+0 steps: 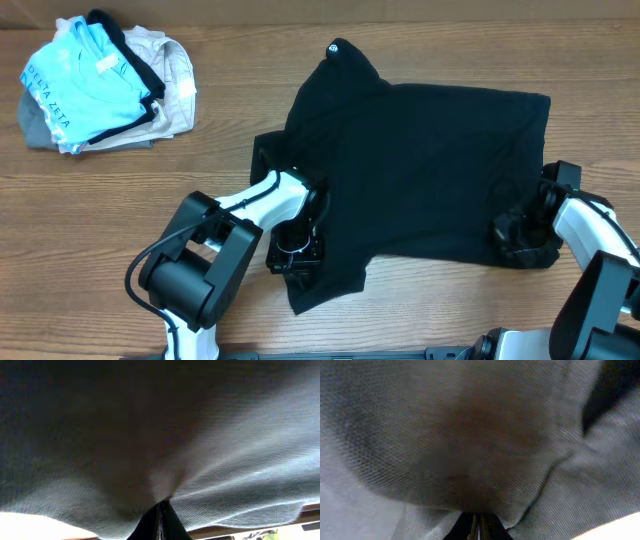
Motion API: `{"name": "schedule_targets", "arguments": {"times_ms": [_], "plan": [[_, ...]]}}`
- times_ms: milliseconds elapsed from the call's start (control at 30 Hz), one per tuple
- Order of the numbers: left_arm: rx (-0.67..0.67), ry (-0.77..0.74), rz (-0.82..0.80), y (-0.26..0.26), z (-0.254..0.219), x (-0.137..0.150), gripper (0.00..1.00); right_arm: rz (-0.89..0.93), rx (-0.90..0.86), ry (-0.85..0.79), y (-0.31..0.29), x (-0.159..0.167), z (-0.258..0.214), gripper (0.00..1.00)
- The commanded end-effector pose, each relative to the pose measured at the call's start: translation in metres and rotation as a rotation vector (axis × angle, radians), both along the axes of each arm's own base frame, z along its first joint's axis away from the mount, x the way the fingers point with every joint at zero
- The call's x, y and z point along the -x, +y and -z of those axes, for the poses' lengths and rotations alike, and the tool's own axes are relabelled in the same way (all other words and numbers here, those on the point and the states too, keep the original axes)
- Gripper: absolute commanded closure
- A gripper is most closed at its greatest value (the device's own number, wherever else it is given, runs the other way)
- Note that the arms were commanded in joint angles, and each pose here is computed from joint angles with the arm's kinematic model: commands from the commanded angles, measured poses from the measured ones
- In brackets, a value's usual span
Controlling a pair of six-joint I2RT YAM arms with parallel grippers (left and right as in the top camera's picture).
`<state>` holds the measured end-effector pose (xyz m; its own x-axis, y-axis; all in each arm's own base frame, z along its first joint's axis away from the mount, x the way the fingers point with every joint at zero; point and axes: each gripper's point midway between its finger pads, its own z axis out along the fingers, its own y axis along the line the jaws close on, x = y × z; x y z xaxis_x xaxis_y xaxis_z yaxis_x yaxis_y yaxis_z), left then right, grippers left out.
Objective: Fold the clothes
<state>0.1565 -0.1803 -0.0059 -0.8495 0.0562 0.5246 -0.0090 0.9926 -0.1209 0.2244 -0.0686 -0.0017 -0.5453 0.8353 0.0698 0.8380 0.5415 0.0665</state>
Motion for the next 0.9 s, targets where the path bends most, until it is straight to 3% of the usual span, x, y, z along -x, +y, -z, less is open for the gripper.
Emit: {"name": "schedule_targets", "arguments": {"times_ms": [0, 233, 433, 567, 867], "plan": [[-0.155, 0.042, 0.039, 0.033, 0.019, 0.014, 0.96, 0.076, 0.084, 0.059, -0.024, 0.01, -0.002, 0.96], [-0.238, 0.048, 0.021, 0.048, 0.004, 0.022, 0.96, 0.131, 0.077, 0.079, -0.036, 0.016, -0.008, 0.95], [-0.221, 0.01, 0.021, 0.062, -0.017, 0.043, 0.96, 0.179, 0.073, 0.082, -0.052, 0.025, -0.009, 0.91], [-0.2, -0.032, -0.001, 0.07, -0.029, 0.053, 0.96, 0.267, 0.061, 0.105, -0.061, 0.035, -0.013, 0.96], [-0.162, -0.132, -0.015, 0.07, -0.046, 0.047, 0.96, 0.394, 0.052, 0.094, -0.084, 0.036, -0.048, 0.96]]}}
